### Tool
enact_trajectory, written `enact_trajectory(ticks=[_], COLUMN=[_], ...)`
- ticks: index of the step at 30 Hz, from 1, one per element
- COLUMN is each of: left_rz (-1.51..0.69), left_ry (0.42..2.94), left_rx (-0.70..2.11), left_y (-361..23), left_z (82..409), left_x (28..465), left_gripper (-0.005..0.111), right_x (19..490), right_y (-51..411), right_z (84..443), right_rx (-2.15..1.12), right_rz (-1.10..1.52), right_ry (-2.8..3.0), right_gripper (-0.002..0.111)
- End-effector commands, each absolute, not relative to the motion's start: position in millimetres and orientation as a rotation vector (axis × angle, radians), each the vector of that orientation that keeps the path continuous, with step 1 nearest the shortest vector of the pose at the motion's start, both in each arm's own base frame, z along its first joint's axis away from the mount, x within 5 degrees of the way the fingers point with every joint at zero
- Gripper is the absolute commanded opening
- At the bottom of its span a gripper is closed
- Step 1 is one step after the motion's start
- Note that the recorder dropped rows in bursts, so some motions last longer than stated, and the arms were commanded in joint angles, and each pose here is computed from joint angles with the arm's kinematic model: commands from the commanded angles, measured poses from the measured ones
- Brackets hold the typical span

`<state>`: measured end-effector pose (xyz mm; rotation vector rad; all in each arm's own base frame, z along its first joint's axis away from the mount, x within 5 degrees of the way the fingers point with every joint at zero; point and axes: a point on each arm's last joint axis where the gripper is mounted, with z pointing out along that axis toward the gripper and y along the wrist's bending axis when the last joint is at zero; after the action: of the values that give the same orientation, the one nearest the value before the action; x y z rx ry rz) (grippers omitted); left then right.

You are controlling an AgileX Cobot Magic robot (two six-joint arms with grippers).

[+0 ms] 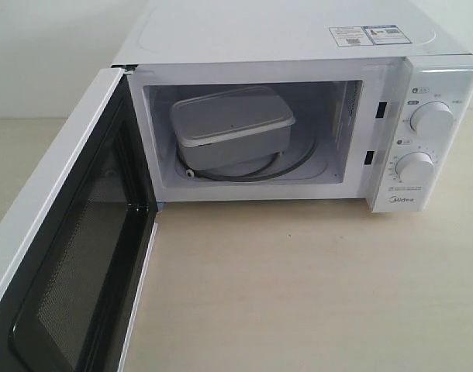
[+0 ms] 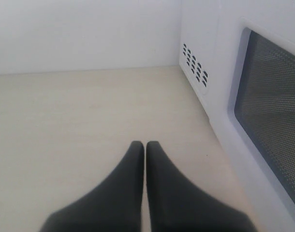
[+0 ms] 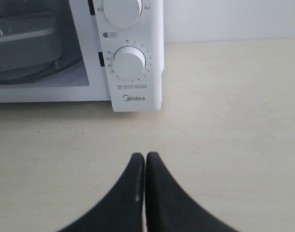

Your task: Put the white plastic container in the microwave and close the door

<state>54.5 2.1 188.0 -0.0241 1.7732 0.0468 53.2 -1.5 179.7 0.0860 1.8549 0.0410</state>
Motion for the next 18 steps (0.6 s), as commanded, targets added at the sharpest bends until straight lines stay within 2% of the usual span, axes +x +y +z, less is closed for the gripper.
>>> enact_trajectory(ticks=[1,7,10,14,18], left_rz=[0.031,-0.071,-0.188,-0.254,-0.266], left_ry=[1.752,1.697,1.655,1.7,1.621], left_rx=[-0.044,-0.141,-0.192,-0.178,-0.175], left_y=[2,0,-5,-12,-12], left_z=[199,263,295,320,330], left_x=[53,33,16,-7,-9], left_gripper=[0.004,0.004,0.004,0.004,0.004], right_x=[53,53,53,53,53], right_y=[-2,-2,-2,-2,-2], right_z=[180,180,180,180,180], right_rx=[0.082,0.082,0.082,0.082,0.082], right_rz=[0.032,0.032,0.032,0.032,0.032], right_ry=[1.849,1.849,1.849,1.849,1.849], right_gripper=[0.0,0.0,0.0,0.0,0.0])
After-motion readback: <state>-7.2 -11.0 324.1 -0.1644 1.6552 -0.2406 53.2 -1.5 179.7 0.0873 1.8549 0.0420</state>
